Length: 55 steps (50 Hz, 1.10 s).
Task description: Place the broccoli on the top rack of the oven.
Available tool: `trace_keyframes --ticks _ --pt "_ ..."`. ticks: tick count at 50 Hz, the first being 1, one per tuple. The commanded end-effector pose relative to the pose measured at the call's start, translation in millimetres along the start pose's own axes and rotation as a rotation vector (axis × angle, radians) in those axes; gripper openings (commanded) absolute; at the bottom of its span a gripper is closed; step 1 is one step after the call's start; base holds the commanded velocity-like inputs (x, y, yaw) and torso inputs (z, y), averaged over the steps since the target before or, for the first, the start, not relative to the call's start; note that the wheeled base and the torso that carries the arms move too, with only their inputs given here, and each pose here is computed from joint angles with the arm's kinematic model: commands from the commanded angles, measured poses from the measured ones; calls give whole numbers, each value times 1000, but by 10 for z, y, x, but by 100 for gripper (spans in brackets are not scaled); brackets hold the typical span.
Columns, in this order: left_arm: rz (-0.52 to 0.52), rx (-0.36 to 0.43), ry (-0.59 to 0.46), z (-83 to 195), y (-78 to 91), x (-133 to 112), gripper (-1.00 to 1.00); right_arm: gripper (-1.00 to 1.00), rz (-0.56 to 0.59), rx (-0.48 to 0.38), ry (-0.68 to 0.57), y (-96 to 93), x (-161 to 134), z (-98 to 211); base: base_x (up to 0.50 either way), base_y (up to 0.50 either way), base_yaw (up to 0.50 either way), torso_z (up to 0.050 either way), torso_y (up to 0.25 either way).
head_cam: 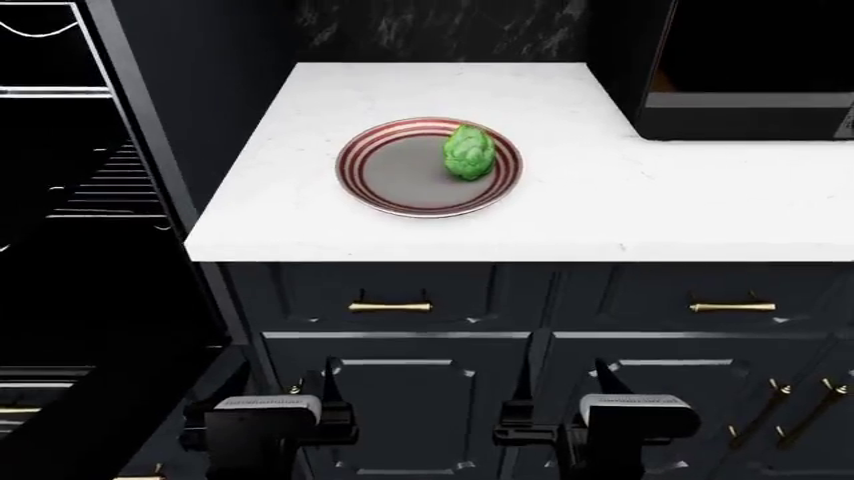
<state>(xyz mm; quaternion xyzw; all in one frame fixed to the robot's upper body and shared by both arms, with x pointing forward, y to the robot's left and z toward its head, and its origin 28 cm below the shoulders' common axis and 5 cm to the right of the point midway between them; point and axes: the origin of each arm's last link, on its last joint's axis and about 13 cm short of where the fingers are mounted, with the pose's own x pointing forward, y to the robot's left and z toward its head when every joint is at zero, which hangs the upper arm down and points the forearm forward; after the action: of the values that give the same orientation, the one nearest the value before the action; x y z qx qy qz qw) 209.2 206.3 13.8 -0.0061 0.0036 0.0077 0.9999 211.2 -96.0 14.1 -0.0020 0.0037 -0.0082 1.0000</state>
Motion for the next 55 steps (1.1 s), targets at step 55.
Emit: trace_keyframes --ticks 55 --pt "-169 -99 -48 2088 -77 -174 100 100 141 -92 -139 -167 -469 2408 6 0 0 22 0"
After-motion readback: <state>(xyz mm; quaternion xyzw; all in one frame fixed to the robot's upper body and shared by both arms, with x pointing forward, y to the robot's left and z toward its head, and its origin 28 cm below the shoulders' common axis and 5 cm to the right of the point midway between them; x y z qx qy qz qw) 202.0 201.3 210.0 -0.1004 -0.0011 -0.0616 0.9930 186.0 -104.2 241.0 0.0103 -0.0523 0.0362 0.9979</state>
